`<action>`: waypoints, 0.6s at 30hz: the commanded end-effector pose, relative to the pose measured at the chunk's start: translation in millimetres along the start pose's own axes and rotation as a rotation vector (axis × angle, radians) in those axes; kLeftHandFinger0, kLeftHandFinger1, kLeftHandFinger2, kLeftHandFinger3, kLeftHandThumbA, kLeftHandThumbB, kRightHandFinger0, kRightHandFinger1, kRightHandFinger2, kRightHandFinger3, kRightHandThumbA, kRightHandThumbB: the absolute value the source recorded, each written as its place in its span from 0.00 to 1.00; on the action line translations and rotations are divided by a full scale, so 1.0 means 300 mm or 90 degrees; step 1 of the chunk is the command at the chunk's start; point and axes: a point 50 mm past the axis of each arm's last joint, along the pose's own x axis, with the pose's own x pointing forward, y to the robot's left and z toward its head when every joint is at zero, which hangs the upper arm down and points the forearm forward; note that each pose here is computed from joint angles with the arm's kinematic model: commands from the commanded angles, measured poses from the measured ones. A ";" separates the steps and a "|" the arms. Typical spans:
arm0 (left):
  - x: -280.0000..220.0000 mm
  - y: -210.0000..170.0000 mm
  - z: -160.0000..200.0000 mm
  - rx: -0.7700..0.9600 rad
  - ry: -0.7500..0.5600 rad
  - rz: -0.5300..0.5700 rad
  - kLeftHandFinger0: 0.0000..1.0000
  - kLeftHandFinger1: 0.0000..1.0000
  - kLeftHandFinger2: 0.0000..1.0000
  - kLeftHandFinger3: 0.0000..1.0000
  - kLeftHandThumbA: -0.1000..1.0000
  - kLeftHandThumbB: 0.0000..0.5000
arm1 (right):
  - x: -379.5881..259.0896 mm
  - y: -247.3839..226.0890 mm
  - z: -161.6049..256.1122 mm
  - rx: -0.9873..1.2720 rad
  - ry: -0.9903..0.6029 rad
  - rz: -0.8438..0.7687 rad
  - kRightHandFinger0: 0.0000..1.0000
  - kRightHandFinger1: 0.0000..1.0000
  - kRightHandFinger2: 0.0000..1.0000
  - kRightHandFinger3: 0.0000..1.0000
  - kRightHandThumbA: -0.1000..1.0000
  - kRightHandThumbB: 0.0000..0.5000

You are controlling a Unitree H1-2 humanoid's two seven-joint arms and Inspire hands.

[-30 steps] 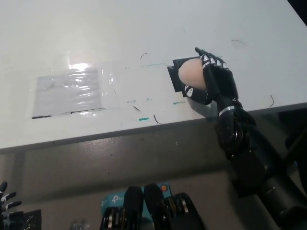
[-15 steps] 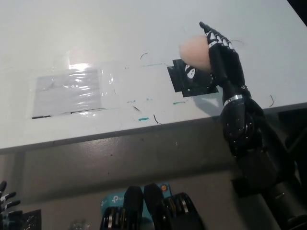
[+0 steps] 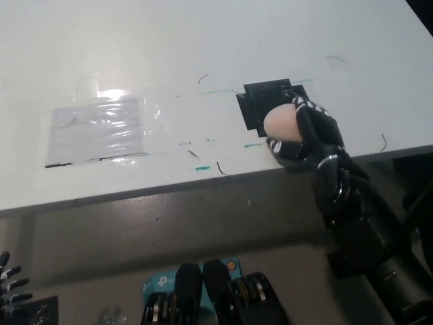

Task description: The robot uses its right hand to grab and squeeze a pink dumpling toy kept on the black mask on the desk

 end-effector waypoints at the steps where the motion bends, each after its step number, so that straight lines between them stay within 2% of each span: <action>1: -0.015 0.058 0.046 0.014 -0.028 0.011 0.72 0.81 0.90 0.96 1.00 0.29 | 0.039 -0.093 0.069 -0.054 0.002 -0.032 1.00 1.00 1.00 1.00 1.00 1.00; 9: -0.016 0.057 0.048 0.009 -0.025 0.011 0.75 0.83 0.91 0.98 1.00 0.30 | 0.038 -0.123 0.080 -0.076 0.003 -0.043 1.00 1.00 1.00 1.00 1.00 1.00; 11: -0.021 0.052 0.049 0.008 -0.024 0.019 0.75 0.82 0.88 0.94 1.00 0.29 | 0.028 -0.132 0.083 -0.075 -0.007 -0.041 1.00 1.00 1.00 1.00 1.00 1.00; 13: -0.014 0.058 0.055 0.000 -0.033 0.016 0.75 0.82 0.89 0.93 1.00 0.28 | 0.016 -0.159 0.103 -0.048 -0.030 -0.068 1.00 1.00 1.00 1.00 1.00 1.00; 15: -0.013 0.058 0.058 -0.005 -0.031 0.013 0.77 0.83 0.90 0.91 1.00 0.33 | 0.004 -0.179 0.111 -0.037 -0.043 -0.076 1.00 1.00 1.00 1.00 1.00 1.00; 16: -0.014 0.057 0.061 -0.001 -0.031 0.009 0.78 0.84 0.91 0.91 1.00 0.30 | -0.001 -0.190 0.115 -0.035 -0.044 -0.076 1.00 1.00 1.00 1.00 1.00 1.00; 18: -0.015 0.058 0.062 0.009 -0.039 0.008 0.74 0.83 0.90 0.91 1.00 0.30 | -0.014 -0.206 0.123 -0.017 -0.054 -0.080 1.00 1.00 1.00 1.00 1.00 1.00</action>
